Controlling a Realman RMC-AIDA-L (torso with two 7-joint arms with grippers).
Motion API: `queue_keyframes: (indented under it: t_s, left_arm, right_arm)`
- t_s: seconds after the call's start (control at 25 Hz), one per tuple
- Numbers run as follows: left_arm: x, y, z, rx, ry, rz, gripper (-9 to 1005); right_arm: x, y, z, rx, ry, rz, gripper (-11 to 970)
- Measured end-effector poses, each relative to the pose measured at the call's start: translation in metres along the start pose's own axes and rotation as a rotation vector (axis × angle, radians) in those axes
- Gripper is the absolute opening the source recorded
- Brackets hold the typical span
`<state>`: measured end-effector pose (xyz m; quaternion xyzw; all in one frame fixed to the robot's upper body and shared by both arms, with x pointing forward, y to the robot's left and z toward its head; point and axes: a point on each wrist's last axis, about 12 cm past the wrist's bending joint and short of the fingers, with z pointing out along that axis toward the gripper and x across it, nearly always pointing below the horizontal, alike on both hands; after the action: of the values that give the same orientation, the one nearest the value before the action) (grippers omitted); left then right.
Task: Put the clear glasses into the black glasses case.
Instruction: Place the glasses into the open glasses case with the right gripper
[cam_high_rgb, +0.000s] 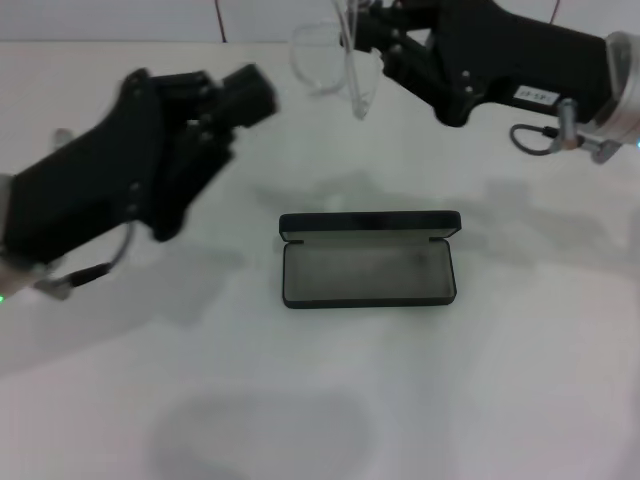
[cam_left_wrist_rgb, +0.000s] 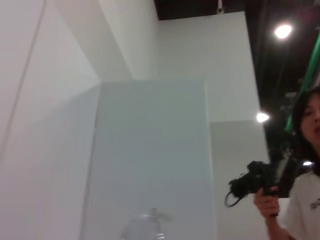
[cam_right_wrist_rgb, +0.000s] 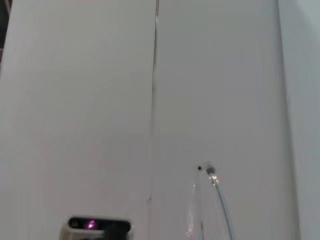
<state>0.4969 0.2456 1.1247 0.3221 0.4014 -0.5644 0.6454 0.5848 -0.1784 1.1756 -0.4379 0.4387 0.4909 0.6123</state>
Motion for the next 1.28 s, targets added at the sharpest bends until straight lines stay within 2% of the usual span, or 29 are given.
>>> queue_keyframes:
  t_s: [0.12, 0.28, 0.4, 0.6, 0.76, 0.84, 1.0, 1.28]
  left_arm:
    - [-0.014, -0.002, -0.023, -0.054, 0.011, 0.037, 44]
    - [-0.038, -0.001, -0.054, -0.134, 0.033, 0.064, 44]
    - [-0.052, -0.005, -0.070, -0.156, 0.056, 0.077, 44]
    - [-0.067, -0.015, -0.085, -0.177, 0.076, 0.144, 44]
    - [-0.068, -0.018, -0.089, -0.206, 0.063, 0.153, 44]
    - [-0.067, -0.018, -0.089, -0.209, 0.059, 0.152, 44]
    - [-0.065, -0.016, -0.086, -0.205, 0.056, 0.153, 44]
    - [-0.064, -0.015, -0.085, -0.212, 0.048, 0.165, 43]
  right_arm:
    - [-0.017, 0.001, -0.010, -0.048, 0.076, -0.003, 76]
    - [-0.041, 0.011, -0.021, -0.056, 0.313, -0.004, 77]
    - [-0.062, 0.024, -0.016, -0.030, 0.578, -0.030, 78]
    - [-0.077, 0.036, -0.002, -0.034, 0.834, 0.012, 79]
    - [-0.073, 0.041, 0.021, -0.074, 0.990, 0.050, 80]
    - [-0.064, 0.045, 0.037, -0.085, 1.097, 0.046, 81]
    - [-0.042, 0.051, 0.064, -0.076, 1.302, -0.040, 81]
    - [-0.024, 0.057, 0.094, -0.063, 1.412, -0.162, 83]
